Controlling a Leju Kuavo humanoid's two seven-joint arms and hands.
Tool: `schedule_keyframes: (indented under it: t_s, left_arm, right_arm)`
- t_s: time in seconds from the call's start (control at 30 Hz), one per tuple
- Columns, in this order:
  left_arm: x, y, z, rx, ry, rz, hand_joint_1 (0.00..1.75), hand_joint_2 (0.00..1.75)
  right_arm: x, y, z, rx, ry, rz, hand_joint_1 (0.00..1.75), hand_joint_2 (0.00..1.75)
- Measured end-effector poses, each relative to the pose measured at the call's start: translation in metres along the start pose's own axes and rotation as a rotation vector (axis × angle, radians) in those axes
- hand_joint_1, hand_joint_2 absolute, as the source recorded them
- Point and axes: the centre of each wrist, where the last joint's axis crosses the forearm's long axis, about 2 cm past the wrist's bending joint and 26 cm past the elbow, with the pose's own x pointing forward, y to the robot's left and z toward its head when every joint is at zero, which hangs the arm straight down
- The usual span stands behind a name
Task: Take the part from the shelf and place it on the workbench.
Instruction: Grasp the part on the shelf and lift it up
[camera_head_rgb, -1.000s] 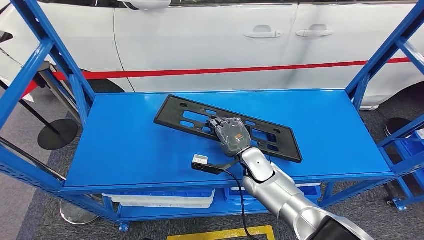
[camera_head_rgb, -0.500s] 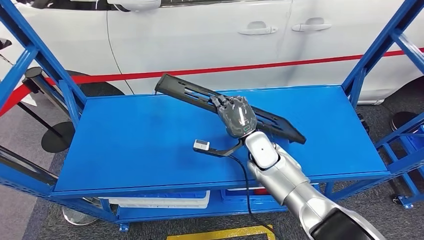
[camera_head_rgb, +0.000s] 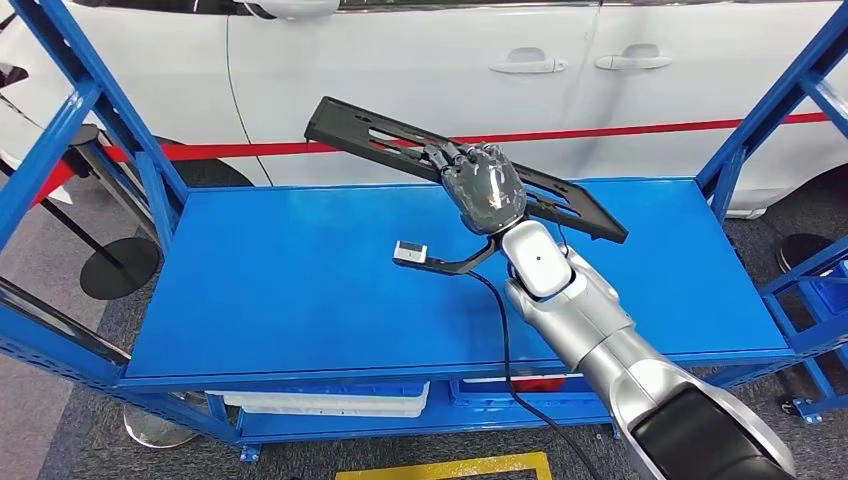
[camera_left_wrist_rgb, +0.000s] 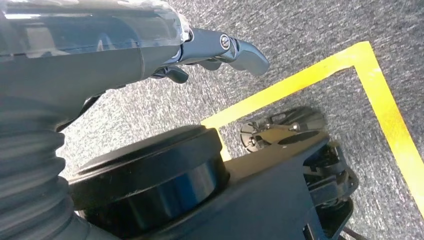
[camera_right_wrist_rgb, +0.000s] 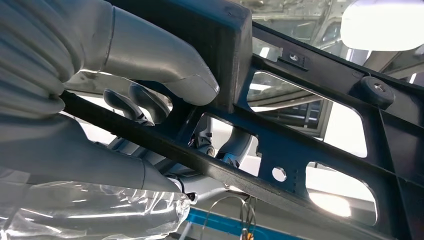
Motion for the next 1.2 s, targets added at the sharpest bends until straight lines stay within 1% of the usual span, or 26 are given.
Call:
schedule_keyframes:
  t_s: [0.17,0.33,0.43,0.5,0.57,0.6,0.67,0.7,0.77,0.83,0.87,0.93,1.0,1.03,1.1,1.2]
  left_arm:
    - [0.000,0.000,0.000,-0.001,0.001,0.000,0.00,1.75]
    - [0.000,0.000,0.000,0.002,0.001,0.000,0.00,1.75]
    - [-0.001,0.000,0.000,0.003,-0.001,0.001,0.00,1.75]
    - [-0.001,0.000,0.000,0.006,-0.003,0.003,0.00,1.75]
    - [-0.001,0.000,0.000,0.011,-0.005,0.005,0.00,1.75]
    - [-0.002,0.000,0.000,0.014,-0.003,0.007,0.00,1.75]
    - [-0.004,-0.001,0.001,0.022,0.003,0.016,0.00,1.75]
    - [-0.005,-0.001,0.001,0.026,0.006,0.022,0.00,1.75]
    - [-0.007,-0.001,0.002,0.028,0.008,0.028,0.00,1.75]
    - [-0.010,-0.003,0.002,0.027,0.009,0.032,0.00,1.75]
    - [-0.011,-0.004,0.003,0.027,0.009,0.035,0.00,1.75]
    - [-0.011,-0.007,0.003,0.028,0.011,0.039,0.00,1.75]
    - [-0.010,-0.008,0.004,0.029,0.016,0.042,0.00,1.75]
    - [-0.010,-0.009,0.004,0.029,0.019,0.043,0.00,1.75]
    - [-0.010,-0.010,0.004,0.026,0.029,0.047,0.00,1.75]
    - [-0.009,-0.012,0.004,0.015,0.047,0.058,0.00,1.75]
  right_arm:
    - [-0.003,-0.001,-0.001,-0.002,0.002,0.010,1.75,1.75]
    - [-0.008,-0.003,-0.001,-0.015,0.013,0.061,1.75,1.75]
    - [-0.013,-0.009,-0.003,-0.047,0.030,0.078,1.75,1.75]
    - [-0.016,-0.014,-0.004,-0.070,0.036,0.061,1.75,1.75]
    - [-0.018,-0.018,-0.002,-0.096,0.038,-0.003,1.75,1.75]
    - [-0.020,-0.021,-0.002,-0.117,0.037,-0.063,1.75,1.75]
    - [-0.023,-0.024,-0.002,-0.186,0.059,-0.249,1.75,1.75]
    - [-0.025,-0.025,-0.002,-0.238,0.097,-0.369,1.75,1.75]
    - [-0.023,-0.025,0.002,-0.350,0.212,-0.611,1.75,1.75]
    - [-0.010,-0.027,0.010,-0.441,0.291,-0.783,1.75,1.75]
    - [-0.001,-0.031,0.015,-0.479,0.295,-0.829,1.75,1.75]
    - [0.022,-0.041,0.021,-0.546,0.238,-0.837,1.75,1.75]
    - [0.042,-0.056,0.026,-0.611,0.163,-0.784,1.75,1.75]
    - [0.050,-0.063,0.028,-0.644,0.147,-0.759,1.75,1.75]
    - [0.058,-0.078,0.029,-0.710,0.172,-0.753,1.75,1.75]
    - [0.061,-0.096,0.028,-0.803,0.259,-0.844,1.75,1.75]
